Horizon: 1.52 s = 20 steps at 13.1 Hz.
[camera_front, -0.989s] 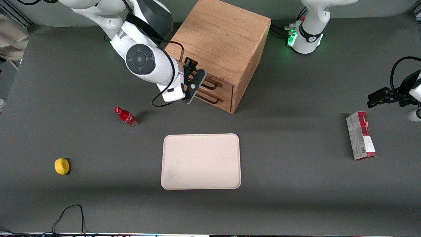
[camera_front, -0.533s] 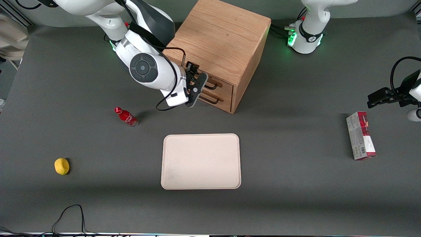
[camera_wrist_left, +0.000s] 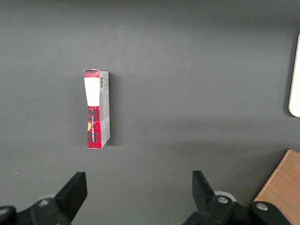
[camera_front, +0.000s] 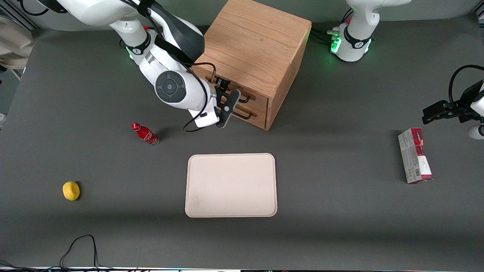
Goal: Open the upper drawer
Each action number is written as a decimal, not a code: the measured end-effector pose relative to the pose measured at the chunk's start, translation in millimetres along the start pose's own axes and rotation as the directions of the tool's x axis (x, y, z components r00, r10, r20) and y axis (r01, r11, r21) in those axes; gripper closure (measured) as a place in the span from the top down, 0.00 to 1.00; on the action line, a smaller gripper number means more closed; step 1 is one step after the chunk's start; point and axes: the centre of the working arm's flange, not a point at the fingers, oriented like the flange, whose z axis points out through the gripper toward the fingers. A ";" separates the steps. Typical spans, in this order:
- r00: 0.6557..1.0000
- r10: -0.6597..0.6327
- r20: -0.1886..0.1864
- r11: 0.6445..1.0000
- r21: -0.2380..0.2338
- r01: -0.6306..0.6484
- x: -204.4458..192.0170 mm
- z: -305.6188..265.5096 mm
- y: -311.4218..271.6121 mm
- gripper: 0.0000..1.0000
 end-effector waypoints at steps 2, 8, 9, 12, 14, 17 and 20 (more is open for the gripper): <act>1.000 -0.007 0.012 1.000 -0.009 0.007 1.0 7.8 2.6 1.00; 1.000 -0.021 0.007 0.999 -0.025 0.021 5.7 29.8 4.8 1.00; 1.000 -0.027 0.009 0.999 -0.035 0.027 6.1 30.2 4.7 1.00; 0.999 -0.037 0.004 0.996 -0.086 0.037 6.5 25.8 12.2 1.00; 1.000 -0.017 -0.012 0.992 -0.123 0.016 3.8 14.8 36.9 1.00; 0.999 -0.015 -0.050 0.989 -0.149 0.007 -0.5 -3.7 80.7 1.00; 0.996 -0.007 -0.087 0.983 -0.185 -0.009 -11.1 -30.6 123.0 1.00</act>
